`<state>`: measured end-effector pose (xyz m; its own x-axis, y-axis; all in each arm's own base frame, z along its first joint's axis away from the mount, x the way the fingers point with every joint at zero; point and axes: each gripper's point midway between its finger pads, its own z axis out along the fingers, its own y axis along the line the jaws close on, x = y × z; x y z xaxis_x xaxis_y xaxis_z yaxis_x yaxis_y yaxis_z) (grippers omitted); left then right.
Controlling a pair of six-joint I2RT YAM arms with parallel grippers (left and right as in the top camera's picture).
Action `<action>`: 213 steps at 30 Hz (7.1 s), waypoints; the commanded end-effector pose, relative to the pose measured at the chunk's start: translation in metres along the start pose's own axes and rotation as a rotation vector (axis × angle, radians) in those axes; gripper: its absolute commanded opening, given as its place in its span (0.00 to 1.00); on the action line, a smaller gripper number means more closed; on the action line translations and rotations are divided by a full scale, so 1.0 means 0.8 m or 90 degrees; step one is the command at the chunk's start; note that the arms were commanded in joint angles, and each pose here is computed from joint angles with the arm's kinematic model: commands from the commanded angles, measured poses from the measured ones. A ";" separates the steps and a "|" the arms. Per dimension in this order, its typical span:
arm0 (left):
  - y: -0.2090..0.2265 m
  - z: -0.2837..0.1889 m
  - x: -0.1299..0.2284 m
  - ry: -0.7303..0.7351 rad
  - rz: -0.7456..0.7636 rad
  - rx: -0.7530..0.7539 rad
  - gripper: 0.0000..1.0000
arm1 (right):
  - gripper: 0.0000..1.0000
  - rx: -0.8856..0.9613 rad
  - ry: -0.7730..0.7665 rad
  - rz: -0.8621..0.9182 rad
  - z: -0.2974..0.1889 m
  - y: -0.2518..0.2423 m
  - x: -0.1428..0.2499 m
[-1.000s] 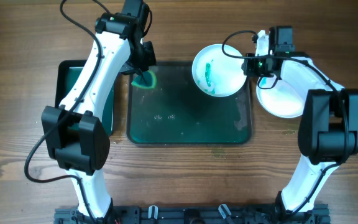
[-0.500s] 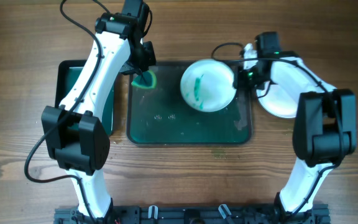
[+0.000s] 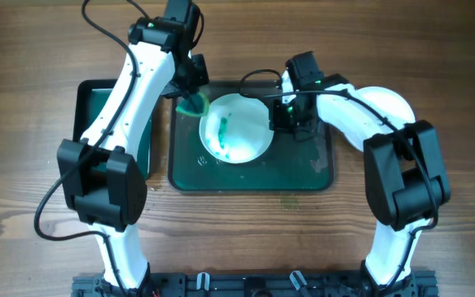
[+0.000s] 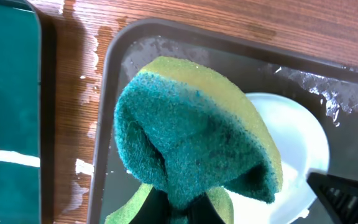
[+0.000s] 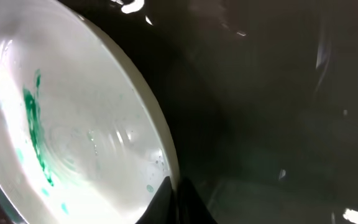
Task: Clean dirty plates on tray and stack at the side
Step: 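Scrub the last plate with the sponge in the left gripper, then withdraw the sponge left while the right gripper holds the plate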
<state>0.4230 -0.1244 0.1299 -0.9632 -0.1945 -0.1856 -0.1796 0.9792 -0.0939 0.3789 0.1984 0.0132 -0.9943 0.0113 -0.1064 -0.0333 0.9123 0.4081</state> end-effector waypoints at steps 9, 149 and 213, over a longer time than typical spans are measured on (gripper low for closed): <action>-0.047 0.086 0.050 0.100 0.071 -0.016 0.04 | 0.04 -0.020 -0.010 0.020 -0.007 0.011 0.000; 0.020 0.012 -0.018 0.011 -0.071 -0.032 0.04 | 0.16 -0.011 -0.010 0.014 -0.005 0.013 0.002; 0.031 0.014 -0.010 0.038 -0.078 -0.038 0.04 | 0.08 -0.029 0.052 0.078 0.036 0.031 0.031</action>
<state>0.4266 -0.0939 0.1047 -0.9476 -0.3044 -0.0966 -0.3040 0.9525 -0.0189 0.3596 0.2282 0.0043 -0.9971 0.0722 -0.0230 0.0552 0.9000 0.4323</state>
